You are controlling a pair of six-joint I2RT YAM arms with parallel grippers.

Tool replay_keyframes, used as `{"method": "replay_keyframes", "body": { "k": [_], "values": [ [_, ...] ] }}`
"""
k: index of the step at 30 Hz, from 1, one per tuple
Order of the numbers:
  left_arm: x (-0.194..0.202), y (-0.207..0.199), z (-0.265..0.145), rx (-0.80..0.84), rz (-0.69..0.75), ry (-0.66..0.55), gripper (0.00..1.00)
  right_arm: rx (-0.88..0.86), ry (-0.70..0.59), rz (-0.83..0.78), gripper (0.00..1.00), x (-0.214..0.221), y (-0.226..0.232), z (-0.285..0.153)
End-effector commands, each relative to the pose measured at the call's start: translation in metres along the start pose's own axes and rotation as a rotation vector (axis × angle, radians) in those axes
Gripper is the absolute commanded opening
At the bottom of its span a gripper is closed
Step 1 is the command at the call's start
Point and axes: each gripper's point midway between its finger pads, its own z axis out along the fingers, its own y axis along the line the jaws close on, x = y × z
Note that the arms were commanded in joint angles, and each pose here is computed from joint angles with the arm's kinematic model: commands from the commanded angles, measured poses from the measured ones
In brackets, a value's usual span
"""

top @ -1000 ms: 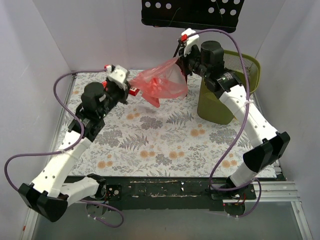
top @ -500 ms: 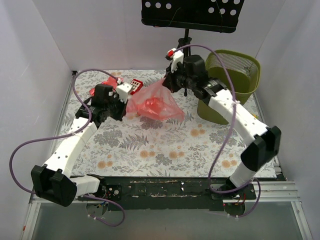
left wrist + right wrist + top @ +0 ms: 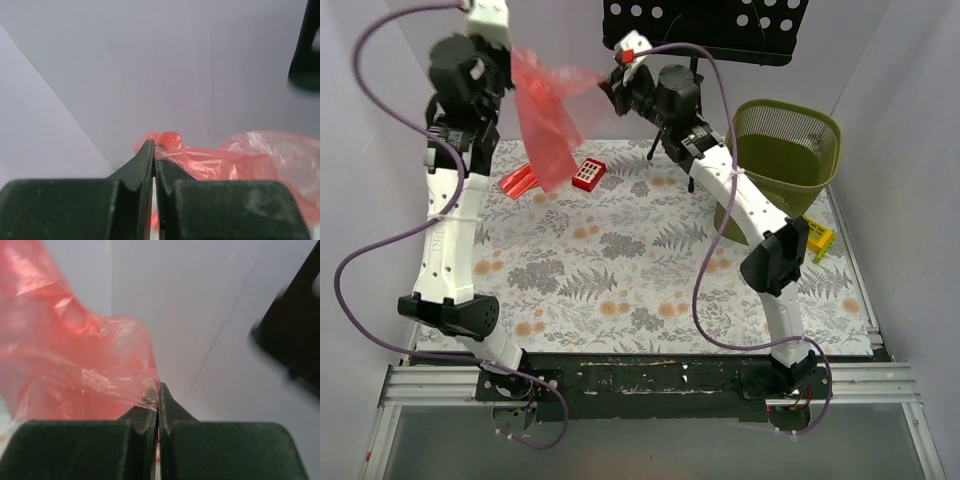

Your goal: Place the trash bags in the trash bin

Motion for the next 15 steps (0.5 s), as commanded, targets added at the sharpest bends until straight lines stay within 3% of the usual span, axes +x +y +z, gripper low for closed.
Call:
{"method": "replay_keyframes", "body": {
  "k": [1, 3, 4, 5, 6, 7, 8, 9, 10, 12, 15],
  "values": [
    [-0.193, 0.084, -0.124, -0.205, -0.085, -0.632, 0.00, 0.126, -0.823, -0.443, 0.01, -0.297, 0.055, -0.129],
    [-0.189, 0.047, -0.148, 0.008, -0.038, -0.703, 0.00, 0.176, -0.859, -0.515, 0.01, -0.301, 0.069, -0.149],
    [-0.150, 0.007, -0.150, 0.184, 0.043, -0.664, 0.00, 0.145, -0.787, -0.583, 0.01, -0.262, 0.081, -0.144],
    [-0.079, -0.051, -0.143, 0.429, 0.141, -0.568, 0.00, 0.091, -0.703, -0.638, 0.01, -0.216, 0.091, -0.147],
    [0.012, -0.102, -0.162, 0.699, 0.262, -0.411, 0.00, -0.008, -0.552, -0.667, 0.01, -0.133, 0.105, -0.143],
    [0.119, -0.146, -0.193, 0.976, 0.334, -0.216, 0.00, -0.209, -0.251, -0.678, 0.01, -0.013, 0.127, -0.138],
    [0.197, -0.168, -0.225, 1.154, 0.394, -0.062, 0.00, -0.473, 0.024, -0.700, 0.01, 0.085, 0.153, -0.160],
    [0.258, -0.182, -0.257, 1.282, 0.412, 0.105, 0.00, -0.665, 0.285, -0.614, 0.01, 0.160, 0.167, -0.201],
    [0.294, -0.188, -0.276, 1.335, 0.421, 0.227, 0.00, -0.755, 0.415, -0.471, 0.01, 0.189, 0.175, -0.234],
    [0.297, -0.192, -0.294, 1.384, 0.372, 0.303, 0.00, -0.912, 0.570, -0.283, 0.01, 0.203, 0.199, -0.296],
    [0.236, -0.199, -0.284, 1.357, 0.210, 0.222, 0.00, -0.862, 0.556, -0.214, 0.01, 0.170, 0.202, -0.318]
  ]
}}
